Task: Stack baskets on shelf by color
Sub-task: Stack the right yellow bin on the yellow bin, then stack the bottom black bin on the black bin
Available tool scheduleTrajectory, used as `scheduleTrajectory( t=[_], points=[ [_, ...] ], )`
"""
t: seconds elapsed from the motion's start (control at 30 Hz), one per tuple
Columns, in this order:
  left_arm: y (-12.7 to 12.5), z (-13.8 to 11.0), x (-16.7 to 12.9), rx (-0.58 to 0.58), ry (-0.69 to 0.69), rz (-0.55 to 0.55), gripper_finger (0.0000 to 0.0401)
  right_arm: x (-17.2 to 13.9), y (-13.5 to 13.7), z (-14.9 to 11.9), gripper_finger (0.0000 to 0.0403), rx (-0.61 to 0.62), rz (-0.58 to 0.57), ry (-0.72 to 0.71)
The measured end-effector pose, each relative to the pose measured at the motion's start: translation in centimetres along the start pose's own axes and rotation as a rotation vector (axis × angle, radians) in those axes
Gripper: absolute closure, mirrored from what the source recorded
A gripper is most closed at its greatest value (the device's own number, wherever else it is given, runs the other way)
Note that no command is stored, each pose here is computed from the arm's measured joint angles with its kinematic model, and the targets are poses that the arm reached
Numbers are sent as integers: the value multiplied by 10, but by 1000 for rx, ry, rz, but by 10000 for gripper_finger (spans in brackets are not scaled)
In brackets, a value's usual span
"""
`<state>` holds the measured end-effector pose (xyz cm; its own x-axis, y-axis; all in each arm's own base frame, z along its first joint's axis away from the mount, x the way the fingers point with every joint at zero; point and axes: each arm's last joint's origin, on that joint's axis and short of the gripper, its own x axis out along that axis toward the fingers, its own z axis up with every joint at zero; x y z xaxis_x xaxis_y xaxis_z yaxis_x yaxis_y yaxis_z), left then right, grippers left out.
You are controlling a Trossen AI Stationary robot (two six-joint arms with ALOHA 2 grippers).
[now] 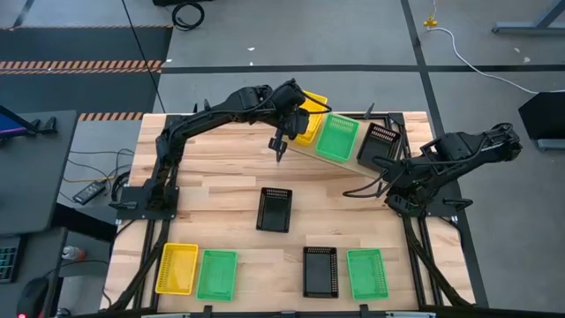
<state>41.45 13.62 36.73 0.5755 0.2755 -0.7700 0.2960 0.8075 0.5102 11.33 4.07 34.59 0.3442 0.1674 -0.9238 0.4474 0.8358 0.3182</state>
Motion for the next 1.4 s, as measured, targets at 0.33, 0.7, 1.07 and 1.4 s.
scheduleTrajectory(
  t=[0.33,0.7,1.07,1.4],
  points=[
    [-6,-5,9,-74,60,-60,312,0,0,0,275,0,1,-1],
    [-6,-3,1,-129,95,5,280,0,1,1,275,-5,12,-11],
    [-18,11,-43,-312,13,20,261,6,16,18,228,-7,25,-181],
    [-65,38,-50,-371,23,-187,284,57,63,39,181,-76,11,-104]
  ],
)
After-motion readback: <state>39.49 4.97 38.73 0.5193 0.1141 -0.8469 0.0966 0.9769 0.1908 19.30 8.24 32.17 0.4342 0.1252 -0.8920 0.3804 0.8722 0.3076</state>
